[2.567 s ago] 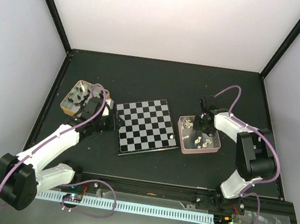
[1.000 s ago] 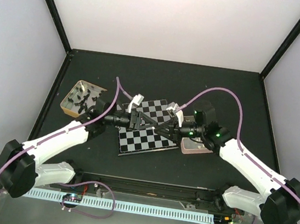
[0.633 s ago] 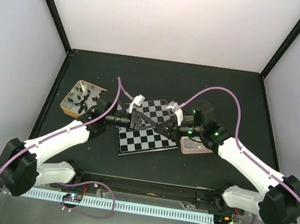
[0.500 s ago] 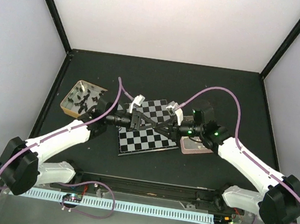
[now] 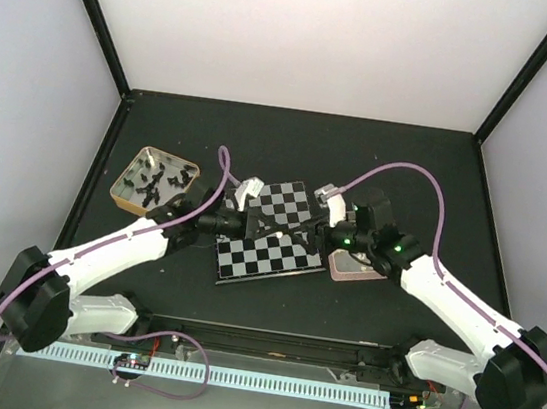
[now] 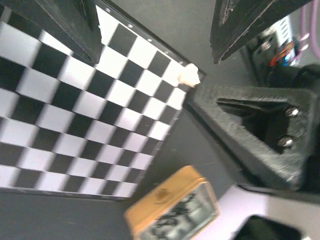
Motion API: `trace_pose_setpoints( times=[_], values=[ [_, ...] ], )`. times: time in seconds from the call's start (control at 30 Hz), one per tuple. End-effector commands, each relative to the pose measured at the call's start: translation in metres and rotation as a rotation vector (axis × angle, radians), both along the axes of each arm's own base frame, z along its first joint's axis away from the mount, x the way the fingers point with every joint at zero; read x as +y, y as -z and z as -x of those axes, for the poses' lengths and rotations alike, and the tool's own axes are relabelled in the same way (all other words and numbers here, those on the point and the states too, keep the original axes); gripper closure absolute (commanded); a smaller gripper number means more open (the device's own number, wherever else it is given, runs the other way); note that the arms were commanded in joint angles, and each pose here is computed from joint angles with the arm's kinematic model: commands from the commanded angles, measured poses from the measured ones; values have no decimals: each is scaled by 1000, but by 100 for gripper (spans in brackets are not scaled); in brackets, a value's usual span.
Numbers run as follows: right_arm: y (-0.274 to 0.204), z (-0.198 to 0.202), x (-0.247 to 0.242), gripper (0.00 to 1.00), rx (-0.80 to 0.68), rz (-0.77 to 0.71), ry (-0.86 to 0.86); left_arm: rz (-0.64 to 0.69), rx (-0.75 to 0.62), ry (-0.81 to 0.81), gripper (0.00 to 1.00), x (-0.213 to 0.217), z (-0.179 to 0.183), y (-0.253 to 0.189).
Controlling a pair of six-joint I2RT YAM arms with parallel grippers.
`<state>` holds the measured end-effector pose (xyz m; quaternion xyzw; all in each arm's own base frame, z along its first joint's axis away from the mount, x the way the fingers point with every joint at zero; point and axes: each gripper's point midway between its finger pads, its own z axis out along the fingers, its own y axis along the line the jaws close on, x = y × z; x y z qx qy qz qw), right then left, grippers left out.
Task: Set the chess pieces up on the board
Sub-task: Place the chess piece on the chessboard.
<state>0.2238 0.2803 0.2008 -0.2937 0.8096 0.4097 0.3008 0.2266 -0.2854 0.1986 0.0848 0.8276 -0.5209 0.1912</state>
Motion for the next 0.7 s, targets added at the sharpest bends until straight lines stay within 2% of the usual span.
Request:
trace_pose_setpoints(
  times=[0.0, 0.1, 0.2, 0.4, 0.67],
  values=[
    [24, -41, -60, 38, -23, 178, 431, -326, -156, -141, 98, 14, -30, 31],
    [40, -58, -108, 38, -10, 303, 713, -505, -185, -114, 98, 4, -34, 57],
    [53, -61, -139, 38, 23, 382, 873, -632, -232, -63, 98, -13, -33, 75],
    [78, -56, -157, 38, 120, 386, 954, -749, -297, 54, 98, -48, -28, 98],
    [84, -56, -157, 38, 175, 357, 948, -755, -266, 120, 99, -70, -30, 121]
  ],
)
